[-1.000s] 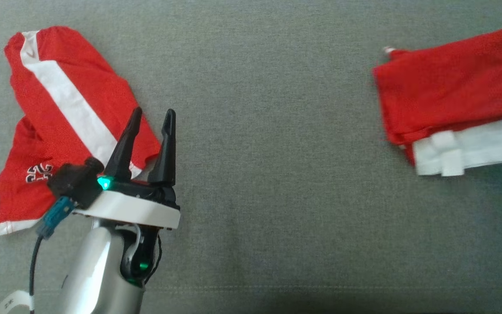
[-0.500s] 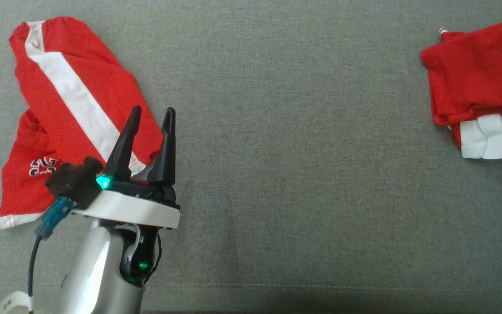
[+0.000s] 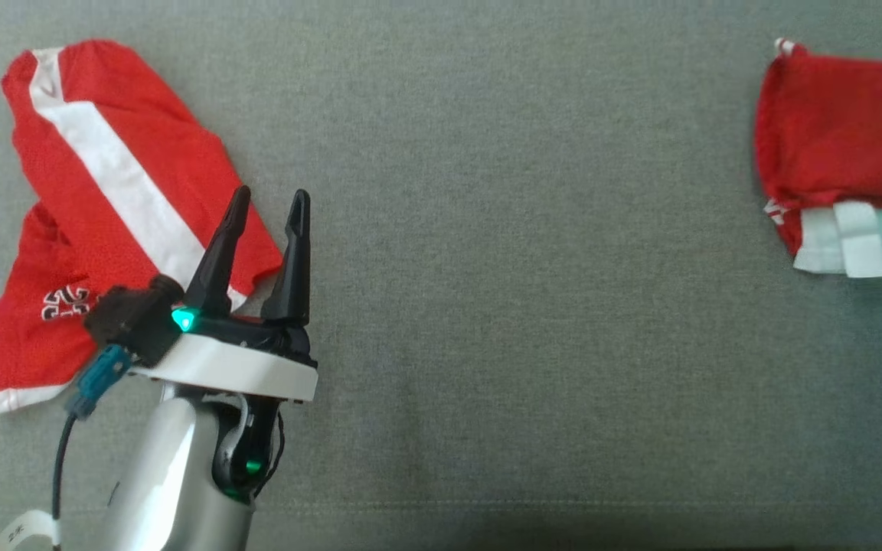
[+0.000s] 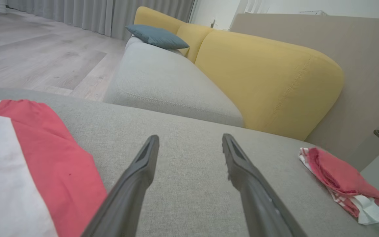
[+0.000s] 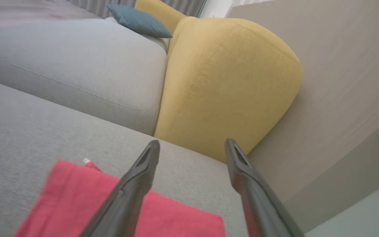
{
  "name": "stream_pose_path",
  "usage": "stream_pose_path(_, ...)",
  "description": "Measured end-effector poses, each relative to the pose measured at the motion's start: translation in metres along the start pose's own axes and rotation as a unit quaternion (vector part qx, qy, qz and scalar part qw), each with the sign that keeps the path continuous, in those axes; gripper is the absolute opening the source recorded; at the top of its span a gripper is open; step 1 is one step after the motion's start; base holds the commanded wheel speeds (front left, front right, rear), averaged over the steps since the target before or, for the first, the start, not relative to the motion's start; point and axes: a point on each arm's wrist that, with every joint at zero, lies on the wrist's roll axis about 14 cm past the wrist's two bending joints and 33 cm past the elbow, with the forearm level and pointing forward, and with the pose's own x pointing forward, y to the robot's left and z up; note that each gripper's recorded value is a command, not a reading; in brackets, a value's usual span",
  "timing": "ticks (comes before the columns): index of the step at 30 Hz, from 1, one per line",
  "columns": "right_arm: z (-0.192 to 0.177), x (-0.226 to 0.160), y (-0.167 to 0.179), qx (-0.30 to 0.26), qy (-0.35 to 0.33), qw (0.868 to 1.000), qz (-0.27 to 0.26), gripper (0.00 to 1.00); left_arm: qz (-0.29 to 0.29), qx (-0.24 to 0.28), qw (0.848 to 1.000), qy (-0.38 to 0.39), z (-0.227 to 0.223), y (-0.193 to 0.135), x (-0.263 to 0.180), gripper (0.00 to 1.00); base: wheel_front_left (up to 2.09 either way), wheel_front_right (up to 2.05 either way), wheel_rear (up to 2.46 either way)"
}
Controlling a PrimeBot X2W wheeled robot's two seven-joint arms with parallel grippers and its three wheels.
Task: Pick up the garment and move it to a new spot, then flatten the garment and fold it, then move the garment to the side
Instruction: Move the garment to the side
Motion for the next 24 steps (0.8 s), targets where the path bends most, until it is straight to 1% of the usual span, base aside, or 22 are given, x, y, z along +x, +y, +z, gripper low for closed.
stream_pose_path(3, 0.019, -0.005, 0.008, 0.020, -0.027, 0.999, 0.006, 1.00, -0.005, 0.003, 1.000, -0.012, 0.010, -0.004, -0.002, 1.00, 0.00, 0.00, 0.00)
stream_pose_path(4, 0.019, -0.005, 0.008, 0.020, -0.027, 0.999, 0.006, 1.00, -0.005, 0.003, 1.000, -0.012, 0.010, -0.004, -0.002, 1.00, 0.00, 0.00, 0.00)
stream_pose_path(8, 0.051, -0.015, 0.023, 0.043, -0.072, 0.996, 0.021, 1.00, -0.008, 0.006, 0.999, -0.031, 0.026, -0.010, -0.008, 1.00, 0.00, 0.00, 0.00)
stream_pose_path(12, 0.070, -0.035, 0.045, 0.086, -0.103, 0.990, 0.043, 1.00, 0.000, 0.010, 0.999, -0.049, 0.041, -0.007, -0.019, 1.00, 0.00, 0.00, 0.00)
stream_pose_path(15, 0.081, -0.053, 0.066, 0.127, -0.124, 0.982, 0.060, 1.00, 0.004, 0.011, 0.998, -0.054, 0.045, -0.008, -0.030, 1.00, 0.00, 0.00, 0.00)
stream_pose_path(17, 0.086, -0.064, 0.079, 0.141, -0.133, 0.979, 0.072, 1.00, 0.010, 0.012, 0.998, -0.061, 0.051, -0.005, -0.035, 1.00, 0.00, 0.00, 0.00)
stream_pose_path(19, 0.087, -0.074, 0.085, 0.163, -0.137, 0.974, 0.074, 1.00, 0.013, 0.013, 0.998, -0.066, 0.054, -0.005, -0.039, 1.00, 0.00, 0.00, 0.00)
stream_pose_path(24, 0.072, -0.096, 0.081, 0.205, -0.126, 0.969, 0.060, 1.00, 0.014, 0.009, 0.997, -0.074, 0.060, -0.006, -0.049, 1.00, 0.00, 0.00, 0.00)
